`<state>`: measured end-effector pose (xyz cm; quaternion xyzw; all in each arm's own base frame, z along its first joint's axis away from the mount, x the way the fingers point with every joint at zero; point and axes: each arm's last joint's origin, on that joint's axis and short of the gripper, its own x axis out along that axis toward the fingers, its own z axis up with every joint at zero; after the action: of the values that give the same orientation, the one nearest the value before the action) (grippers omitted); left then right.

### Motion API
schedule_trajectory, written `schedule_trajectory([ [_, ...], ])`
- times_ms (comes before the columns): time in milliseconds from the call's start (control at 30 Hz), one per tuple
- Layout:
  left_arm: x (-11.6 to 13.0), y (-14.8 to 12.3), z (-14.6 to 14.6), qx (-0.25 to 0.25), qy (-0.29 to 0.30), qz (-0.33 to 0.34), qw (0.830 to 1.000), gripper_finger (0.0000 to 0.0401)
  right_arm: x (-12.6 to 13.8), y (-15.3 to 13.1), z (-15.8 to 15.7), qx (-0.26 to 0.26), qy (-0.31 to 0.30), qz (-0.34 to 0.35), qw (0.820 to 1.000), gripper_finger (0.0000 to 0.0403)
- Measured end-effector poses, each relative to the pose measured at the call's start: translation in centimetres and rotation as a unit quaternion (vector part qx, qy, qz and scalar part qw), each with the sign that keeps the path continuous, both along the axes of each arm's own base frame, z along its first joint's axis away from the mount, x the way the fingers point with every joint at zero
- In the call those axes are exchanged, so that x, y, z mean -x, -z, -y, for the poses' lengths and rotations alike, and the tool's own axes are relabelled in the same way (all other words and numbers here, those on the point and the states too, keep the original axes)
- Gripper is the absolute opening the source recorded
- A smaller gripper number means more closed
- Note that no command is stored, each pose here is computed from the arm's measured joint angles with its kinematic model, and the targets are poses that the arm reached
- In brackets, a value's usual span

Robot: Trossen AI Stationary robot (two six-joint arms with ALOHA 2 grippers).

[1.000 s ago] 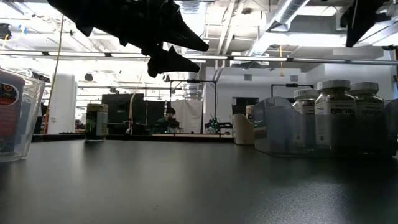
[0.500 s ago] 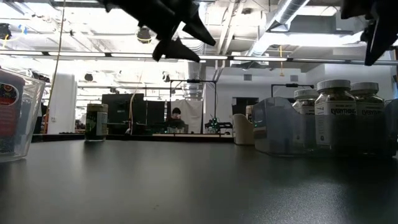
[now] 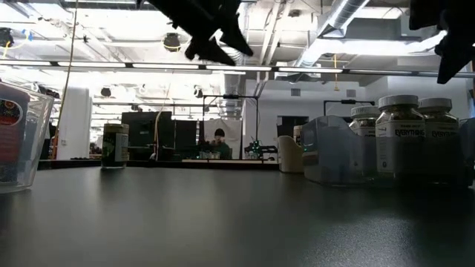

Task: Sort spices by type
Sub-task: Put the gold spice bottle in the gray bin

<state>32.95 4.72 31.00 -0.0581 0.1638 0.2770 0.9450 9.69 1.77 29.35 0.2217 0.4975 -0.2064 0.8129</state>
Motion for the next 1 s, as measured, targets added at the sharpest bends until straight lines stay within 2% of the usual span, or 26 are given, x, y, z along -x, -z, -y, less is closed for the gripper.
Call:
schedule_trajectory([
  [167, 1.0, 1.4, -1.7, 0.041, -0.035, -0.061, 0.997, 0.0337, -0.1, 0.0, 0.3, -0.018, 0.055, 0.006, 0.998, 0.0292],
  [267, 1.4, 1.8, -2.3, 0.065, -0.055, -0.076, 0.993, 0.0357, -0.1, 0.0, 0.5, -0.028, 0.086, 0.010, 0.996, 0.0292],
  [433, 1.6, 2.1, -2.3, 0.064, -0.053, -0.098, 0.992, 0.0361, -0.1, 0.0, 0.8, -0.038, 0.131, 0.016, 0.990, 0.0292],
  [500, 1.7, 2.1, -2.7, 0.065, -0.069, -0.095, 0.991, 0.0361, -0.1, 0.0, 0.9, -0.033, 0.146, 0.020, 0.988, 0.0292],
  [567, 2.0, 2.2, -3.6, 0.071, -0.080, -0.103, 0.989, 0.0361, -0.2, 0.0, 1.0, -0.027, 0.155, 0.023, 0.987, 0.0292],
  [700, 3.8, 1.2, -6.6, 0.136, -0.063, -0.169, 0.974, 0.0361, -0.2, 0.0, 1.2, -0.026, 0.164, 0.024, 0.986, 0.0292],
  [767, 4.7, 0.6, -8.7, 0.149, -0.066, -0.201, 0.966, 0.0361, -0.2, 0.0, 1.3, -0.024, 0.167, 0.023, 0.985, 0.0292],
  [833, 6.2, 0.0, -10.6, 0.141, -0.068, -0.249, 0.956, 0.0361, -0.2, 0.0, 1.4, -0.020, 0.172, 0.024, 0.985, 0.0292],
  [933, 7.9, -2.0, -12.9, 0.092, -0.022, -0.282, 0.955, 0.0361, -0.2, -0.1, 1.6, -0.007, 0.179, 0.028, 0.983, 0.0292],
  [1000, 9.3, -2.7, -14.1, 0.075, 0.002, -0.315, 0.946, 0.0361, -0.2, -0.1, 1.6, -0.005, 0.181, 0.027, 0.983, 0.0292],
])
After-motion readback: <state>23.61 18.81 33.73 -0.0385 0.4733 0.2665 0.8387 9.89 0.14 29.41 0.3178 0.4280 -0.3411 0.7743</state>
